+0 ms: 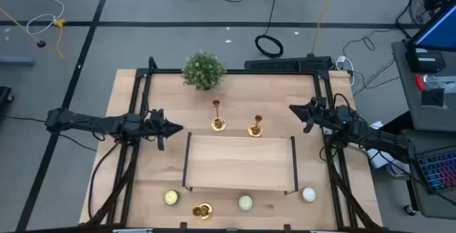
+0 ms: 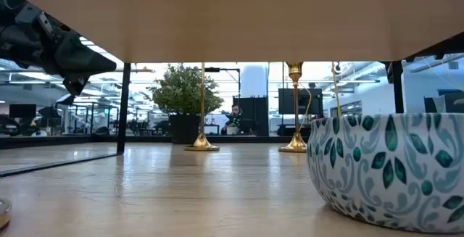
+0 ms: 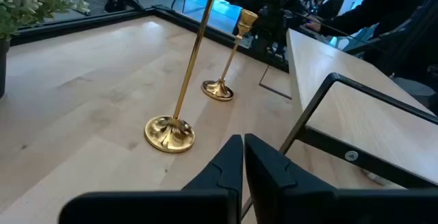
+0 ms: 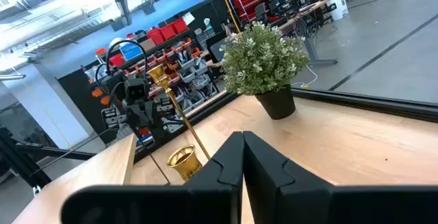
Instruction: Pick & Place candle stick holders
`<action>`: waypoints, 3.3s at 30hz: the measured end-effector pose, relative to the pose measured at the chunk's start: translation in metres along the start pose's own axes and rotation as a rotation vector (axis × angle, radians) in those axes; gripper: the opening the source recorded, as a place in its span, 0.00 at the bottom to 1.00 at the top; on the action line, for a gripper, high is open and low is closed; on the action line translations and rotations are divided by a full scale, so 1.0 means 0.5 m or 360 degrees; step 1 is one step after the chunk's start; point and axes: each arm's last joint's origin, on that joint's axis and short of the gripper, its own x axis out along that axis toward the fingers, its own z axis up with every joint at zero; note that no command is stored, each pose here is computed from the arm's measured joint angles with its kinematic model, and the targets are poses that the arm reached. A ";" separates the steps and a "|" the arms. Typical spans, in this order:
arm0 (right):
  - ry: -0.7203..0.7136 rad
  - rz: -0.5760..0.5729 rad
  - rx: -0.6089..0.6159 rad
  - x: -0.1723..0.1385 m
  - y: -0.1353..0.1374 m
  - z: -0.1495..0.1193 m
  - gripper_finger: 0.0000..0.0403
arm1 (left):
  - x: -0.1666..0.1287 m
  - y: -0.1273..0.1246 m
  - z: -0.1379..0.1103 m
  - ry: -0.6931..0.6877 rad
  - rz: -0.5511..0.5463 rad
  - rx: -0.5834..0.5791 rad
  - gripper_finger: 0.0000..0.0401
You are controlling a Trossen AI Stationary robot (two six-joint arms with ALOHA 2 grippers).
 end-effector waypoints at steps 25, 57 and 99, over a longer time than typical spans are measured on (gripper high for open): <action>0.0000 0.0000 0.0000 0.000 0.000 0.000 0.01 | 0.000 0.000 0.000 -0.0001 0.0000 0.0000 0.05; 0.0000 0.0001 0.0000 0.000 0.000 0.000 0.01 | 0.000 0.000 0.000 0.0000 0.0000 0.0000 0.05; -0.0264 -0.0210 0.1197 -0.001 -0.010 0.007 0.01 | 0.000 0.000 0.000 0.0000 -0.0001 -0.0001 0.05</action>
